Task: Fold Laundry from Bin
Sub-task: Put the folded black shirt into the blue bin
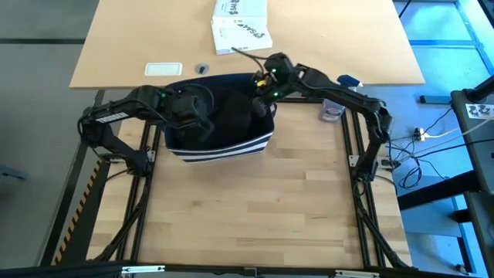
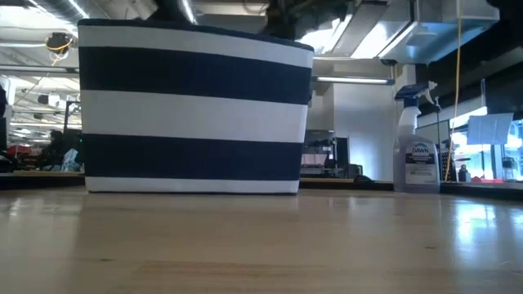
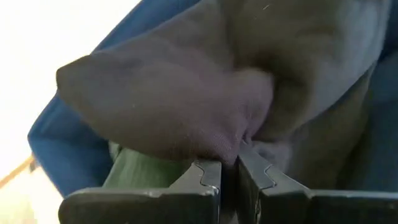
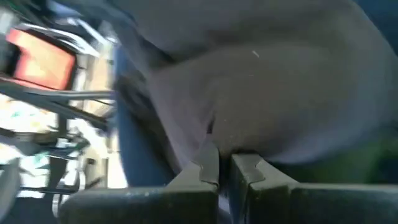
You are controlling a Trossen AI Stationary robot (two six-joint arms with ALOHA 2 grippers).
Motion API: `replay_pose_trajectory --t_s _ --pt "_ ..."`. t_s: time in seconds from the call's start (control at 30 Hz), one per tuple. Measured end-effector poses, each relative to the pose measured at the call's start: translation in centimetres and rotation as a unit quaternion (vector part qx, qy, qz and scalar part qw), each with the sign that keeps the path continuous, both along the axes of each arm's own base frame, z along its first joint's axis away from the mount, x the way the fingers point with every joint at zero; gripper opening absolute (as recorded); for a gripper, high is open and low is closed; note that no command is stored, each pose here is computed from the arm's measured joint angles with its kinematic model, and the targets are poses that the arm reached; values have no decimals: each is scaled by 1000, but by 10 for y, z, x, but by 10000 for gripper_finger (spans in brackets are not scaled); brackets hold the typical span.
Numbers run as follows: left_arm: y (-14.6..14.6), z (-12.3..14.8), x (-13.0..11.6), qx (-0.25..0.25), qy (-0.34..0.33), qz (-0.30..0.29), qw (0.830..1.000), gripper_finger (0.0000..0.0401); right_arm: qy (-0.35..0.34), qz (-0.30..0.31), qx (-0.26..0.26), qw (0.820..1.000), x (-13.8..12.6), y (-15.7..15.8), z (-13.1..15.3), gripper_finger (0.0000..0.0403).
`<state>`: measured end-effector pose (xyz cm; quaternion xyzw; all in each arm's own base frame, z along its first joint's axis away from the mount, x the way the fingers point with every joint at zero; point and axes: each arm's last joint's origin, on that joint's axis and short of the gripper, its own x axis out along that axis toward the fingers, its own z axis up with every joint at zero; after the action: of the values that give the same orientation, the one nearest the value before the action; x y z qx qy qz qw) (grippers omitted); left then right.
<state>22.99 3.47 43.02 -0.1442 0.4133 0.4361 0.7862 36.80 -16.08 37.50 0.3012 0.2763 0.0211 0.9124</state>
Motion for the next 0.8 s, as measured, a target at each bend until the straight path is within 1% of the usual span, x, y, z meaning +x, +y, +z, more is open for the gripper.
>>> replay_pose_trajectory --t_s 0.17,0.3,0.37,0.47,0.57,0.63,0.73,0.8 --pt "16 -30 -21 -20 42 50 998 8 52 -17 -11 998 14 -9 -30 4" --pt "27 -51 -31 -53 66 78 993 16 70 -26 -25 997 23 -14 -46 7" --pt "32 -61 -33 -62 74 82 992 31 75 -33 -31 996 25 -16 -49 8" --pt "38 -72 -33 -82 97 62 990 57 85 -42 -39 995 24 -16 -50 9" --pt "43 -76 -32 -94 99 41 990 83 86 -35 -48 994 23 -17 -50 18" --pt "44 -74 -31 -100 95 24 990 100 86 -22 -46 995 21 -18 -48 36" --pt "44 -62 -33 -110 82 2 991 124 78 -10 -43 996 20 -17 -40 79" --pt "42 -49 -37 -106 69 -2 992 139 73 -2 -48 996 18 -16 -29 113"
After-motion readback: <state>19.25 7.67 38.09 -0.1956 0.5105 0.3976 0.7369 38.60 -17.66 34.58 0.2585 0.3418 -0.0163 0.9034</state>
